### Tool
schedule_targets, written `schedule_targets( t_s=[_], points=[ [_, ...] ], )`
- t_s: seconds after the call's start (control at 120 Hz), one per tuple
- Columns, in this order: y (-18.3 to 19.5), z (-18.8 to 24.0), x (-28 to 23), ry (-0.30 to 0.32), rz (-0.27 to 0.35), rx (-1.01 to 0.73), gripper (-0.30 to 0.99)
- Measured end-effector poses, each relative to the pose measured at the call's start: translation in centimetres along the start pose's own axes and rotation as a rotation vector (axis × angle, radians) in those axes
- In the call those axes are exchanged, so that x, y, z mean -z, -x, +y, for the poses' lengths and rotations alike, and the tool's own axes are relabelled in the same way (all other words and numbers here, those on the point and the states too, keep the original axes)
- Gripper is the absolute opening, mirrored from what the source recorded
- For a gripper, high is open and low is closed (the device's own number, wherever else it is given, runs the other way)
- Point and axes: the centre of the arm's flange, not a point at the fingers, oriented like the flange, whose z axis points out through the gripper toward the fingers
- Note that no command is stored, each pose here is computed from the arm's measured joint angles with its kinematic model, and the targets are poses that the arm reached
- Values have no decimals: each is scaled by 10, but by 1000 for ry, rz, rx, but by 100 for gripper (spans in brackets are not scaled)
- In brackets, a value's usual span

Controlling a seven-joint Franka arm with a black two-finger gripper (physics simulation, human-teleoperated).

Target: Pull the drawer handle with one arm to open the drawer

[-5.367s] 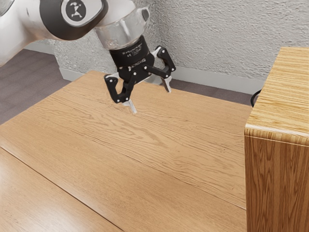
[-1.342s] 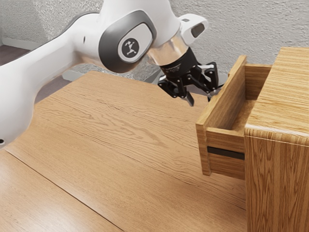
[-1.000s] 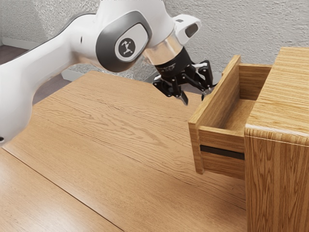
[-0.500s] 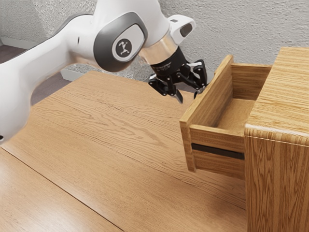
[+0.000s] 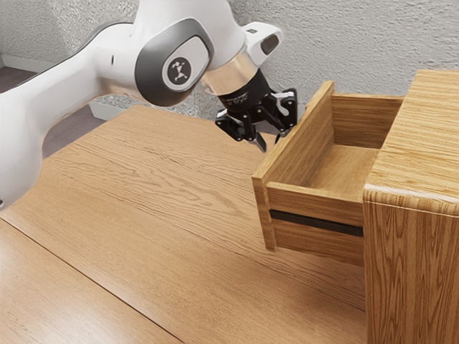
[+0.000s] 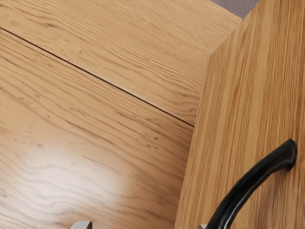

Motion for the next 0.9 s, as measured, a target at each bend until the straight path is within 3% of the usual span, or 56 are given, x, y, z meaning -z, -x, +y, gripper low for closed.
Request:
schedule_targets(
  t_s=[0.175,0.392,0.9],
  points=[
    [-3,-4,3,18,0,8,37],
    [-6,-19,1,-15,2,23,42],
    [-8,-34,4,-34,6,48,42]
  ],
)
